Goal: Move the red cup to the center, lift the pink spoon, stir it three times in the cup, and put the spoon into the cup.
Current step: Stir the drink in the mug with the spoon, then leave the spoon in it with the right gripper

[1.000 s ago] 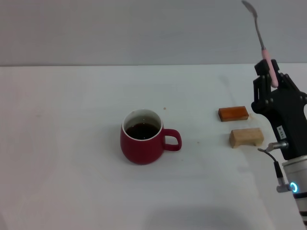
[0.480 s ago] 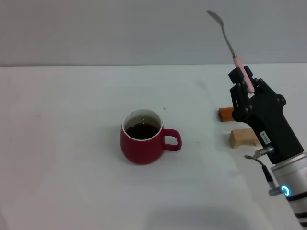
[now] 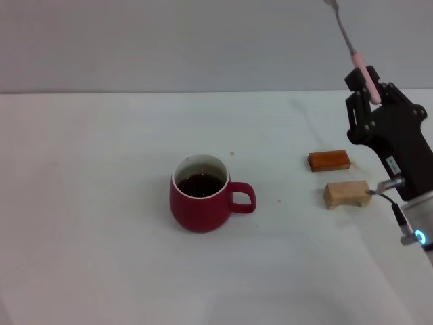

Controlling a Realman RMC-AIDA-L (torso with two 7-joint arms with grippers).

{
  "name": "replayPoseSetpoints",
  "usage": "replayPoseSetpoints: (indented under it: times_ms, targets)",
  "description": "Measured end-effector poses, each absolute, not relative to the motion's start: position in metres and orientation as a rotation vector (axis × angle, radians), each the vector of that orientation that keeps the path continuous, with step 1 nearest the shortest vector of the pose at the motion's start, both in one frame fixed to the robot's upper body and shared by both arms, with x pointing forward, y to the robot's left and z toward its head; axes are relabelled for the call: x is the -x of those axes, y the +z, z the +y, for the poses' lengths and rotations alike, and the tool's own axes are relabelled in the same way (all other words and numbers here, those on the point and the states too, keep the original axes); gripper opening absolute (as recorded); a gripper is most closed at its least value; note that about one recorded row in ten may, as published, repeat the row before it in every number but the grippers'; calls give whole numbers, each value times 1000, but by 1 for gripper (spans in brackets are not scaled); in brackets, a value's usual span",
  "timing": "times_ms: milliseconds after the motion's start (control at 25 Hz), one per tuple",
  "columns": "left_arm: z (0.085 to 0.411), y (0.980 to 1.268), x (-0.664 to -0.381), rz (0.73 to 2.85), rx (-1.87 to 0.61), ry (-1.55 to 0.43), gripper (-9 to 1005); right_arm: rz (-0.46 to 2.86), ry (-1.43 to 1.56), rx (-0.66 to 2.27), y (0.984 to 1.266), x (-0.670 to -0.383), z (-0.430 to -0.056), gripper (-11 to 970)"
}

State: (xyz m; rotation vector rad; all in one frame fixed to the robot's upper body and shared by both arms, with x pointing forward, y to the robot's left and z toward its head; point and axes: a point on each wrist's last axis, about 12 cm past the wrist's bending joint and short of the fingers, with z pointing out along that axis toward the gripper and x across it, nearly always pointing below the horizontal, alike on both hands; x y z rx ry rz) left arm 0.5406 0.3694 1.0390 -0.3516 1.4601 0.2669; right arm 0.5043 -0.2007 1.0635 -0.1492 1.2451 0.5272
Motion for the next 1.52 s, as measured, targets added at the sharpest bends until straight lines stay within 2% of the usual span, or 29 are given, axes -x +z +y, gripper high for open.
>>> replayPoseSetpoints:
  times_ms: [160,360,720,960,1200,1520]
  targets:
    - [370,1038,-540,1464,353,267,802,1285,540,231,1066,-521,-191,154]
    - [369,1037,-540,1470,354,266,802,1308,548,337,1066,-527,-178,154]
    - [369,1035,-540,1489,358,264,802,1321,360,521,1065,-515,-155,153]
    - [369,1035,-541,1496,357,262,802,1308,123,480,1085,-511,-159,153]
    - [368,1034,-541,1499,356,262,802,1305,110,471,1104,-512,-159,153]
    - [369,1034,-540,1501,359,264,802,1352,120,505,1128,-517,-141,153]
